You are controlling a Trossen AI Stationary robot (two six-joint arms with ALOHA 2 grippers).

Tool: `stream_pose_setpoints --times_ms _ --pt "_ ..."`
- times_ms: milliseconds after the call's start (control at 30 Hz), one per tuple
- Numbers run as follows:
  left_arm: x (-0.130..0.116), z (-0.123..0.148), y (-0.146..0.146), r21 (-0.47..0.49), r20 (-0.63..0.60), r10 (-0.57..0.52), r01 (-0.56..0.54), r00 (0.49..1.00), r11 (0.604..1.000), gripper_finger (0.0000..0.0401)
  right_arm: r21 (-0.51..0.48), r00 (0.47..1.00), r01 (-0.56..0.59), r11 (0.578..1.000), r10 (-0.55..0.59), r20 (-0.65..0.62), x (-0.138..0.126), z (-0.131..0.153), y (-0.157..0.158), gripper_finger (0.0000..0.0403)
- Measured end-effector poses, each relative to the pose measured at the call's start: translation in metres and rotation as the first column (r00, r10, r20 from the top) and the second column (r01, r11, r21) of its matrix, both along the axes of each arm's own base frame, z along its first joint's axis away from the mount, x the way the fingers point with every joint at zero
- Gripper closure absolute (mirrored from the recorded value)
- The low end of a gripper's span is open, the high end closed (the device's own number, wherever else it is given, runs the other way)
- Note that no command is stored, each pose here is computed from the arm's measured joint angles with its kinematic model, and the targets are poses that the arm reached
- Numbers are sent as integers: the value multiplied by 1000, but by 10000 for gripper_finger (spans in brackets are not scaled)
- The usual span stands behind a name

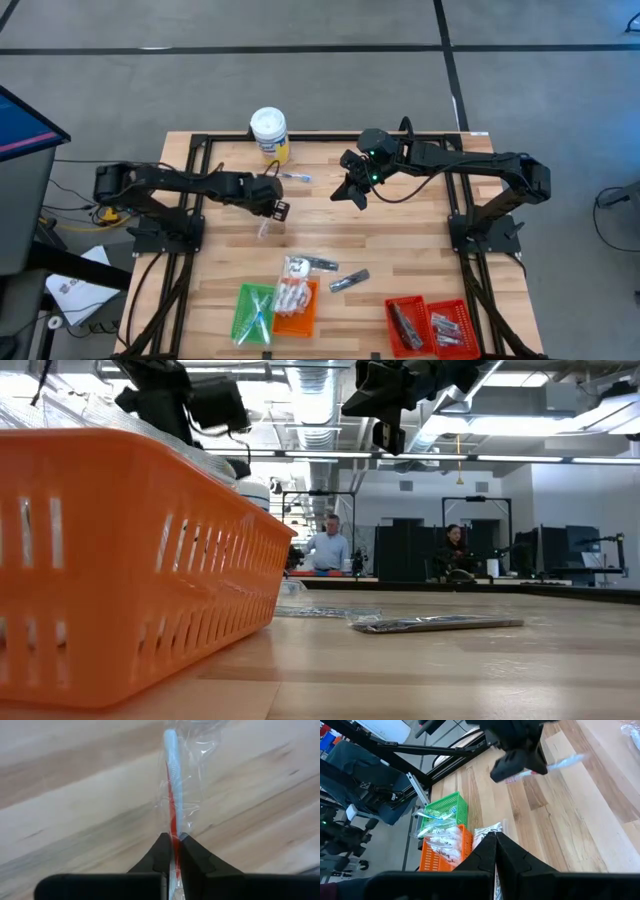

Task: Pick & Place Travel size toiletries
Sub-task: Put the orange toothbrush into the green basket

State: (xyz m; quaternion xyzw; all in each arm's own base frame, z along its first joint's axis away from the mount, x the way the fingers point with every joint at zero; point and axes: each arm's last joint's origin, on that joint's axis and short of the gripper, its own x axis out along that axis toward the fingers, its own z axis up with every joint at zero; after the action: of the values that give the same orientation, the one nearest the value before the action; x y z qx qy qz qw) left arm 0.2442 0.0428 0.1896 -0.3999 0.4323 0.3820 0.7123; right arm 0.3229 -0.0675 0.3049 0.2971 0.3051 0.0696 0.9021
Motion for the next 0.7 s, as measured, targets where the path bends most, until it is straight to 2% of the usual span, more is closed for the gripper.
stream_pose_setpoints --times_ms 267,500,600,700 --pt "-9 28 1 87 144 61 -74 988 993 393 6 1000 5 1000 -5 3 0 1 0 403" --pt "-12 56 3 147 354 77 -136 932 980 393 58 998 32 998 -35 54 4 7 -1 400" --pt "-11 67 3 163 442 78 -165 894 973 393 90 996 47 995 -54 74 6 9 -2 376" --pt "-9 77 4 183 525 55 -175 849 967 393 128 994 42 991 -55 99 7 13 -2 334"
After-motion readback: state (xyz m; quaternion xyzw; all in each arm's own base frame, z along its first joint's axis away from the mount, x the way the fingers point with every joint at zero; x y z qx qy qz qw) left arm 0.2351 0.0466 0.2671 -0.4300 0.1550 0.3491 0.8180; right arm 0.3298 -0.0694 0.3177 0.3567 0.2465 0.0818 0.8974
